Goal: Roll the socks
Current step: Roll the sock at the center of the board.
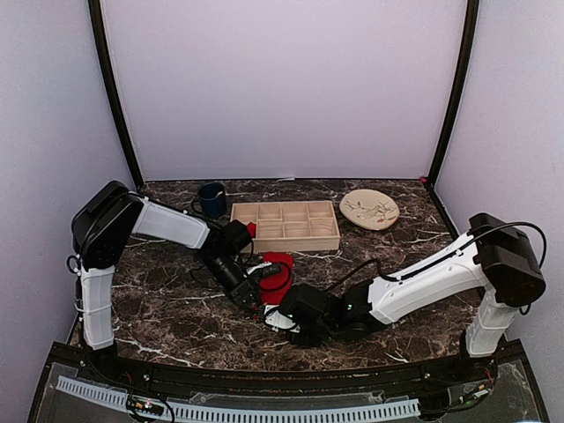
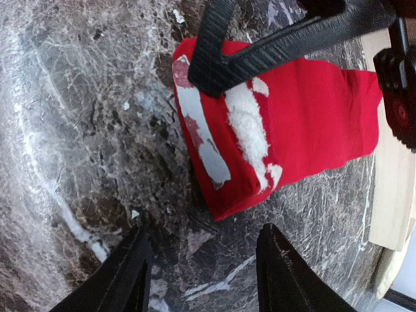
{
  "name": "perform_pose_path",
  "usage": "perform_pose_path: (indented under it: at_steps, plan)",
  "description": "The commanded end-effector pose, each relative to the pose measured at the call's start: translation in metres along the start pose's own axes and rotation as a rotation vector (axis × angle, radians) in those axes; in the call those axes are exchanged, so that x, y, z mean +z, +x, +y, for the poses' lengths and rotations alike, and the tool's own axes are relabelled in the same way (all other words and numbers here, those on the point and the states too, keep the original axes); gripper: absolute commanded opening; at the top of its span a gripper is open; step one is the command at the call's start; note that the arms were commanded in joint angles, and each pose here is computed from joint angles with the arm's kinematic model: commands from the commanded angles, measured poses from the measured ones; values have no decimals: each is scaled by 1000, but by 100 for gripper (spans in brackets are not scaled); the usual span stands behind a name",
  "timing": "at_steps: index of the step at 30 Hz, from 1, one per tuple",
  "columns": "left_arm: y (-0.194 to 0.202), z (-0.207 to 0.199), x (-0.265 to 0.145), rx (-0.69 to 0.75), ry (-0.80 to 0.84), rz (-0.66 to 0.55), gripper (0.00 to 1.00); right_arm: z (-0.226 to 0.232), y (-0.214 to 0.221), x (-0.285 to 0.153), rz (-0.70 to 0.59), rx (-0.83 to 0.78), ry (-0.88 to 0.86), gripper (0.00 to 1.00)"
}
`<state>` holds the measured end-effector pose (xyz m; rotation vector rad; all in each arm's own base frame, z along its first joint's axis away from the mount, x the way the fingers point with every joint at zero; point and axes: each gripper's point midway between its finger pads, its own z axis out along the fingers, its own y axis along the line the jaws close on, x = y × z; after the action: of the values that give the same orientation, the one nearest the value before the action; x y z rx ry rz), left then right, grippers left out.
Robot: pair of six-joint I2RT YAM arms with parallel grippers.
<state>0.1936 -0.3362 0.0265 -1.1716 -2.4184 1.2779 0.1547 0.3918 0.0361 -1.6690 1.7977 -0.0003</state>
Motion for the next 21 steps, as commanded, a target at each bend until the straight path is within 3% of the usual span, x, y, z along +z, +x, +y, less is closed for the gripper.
perform_pose_path:
  at_steps: [1,13,21]
  plan:
    - [1,-3,-2,2,24,28,0,-7,-19,5,-19,-104,89,52]
    - [4,2,1,-9,29,84,0,1,-10,25,45,-238,110,55]
    - [0,4,2,-11,33,99,0,9,5,33,94,-276,51,49]
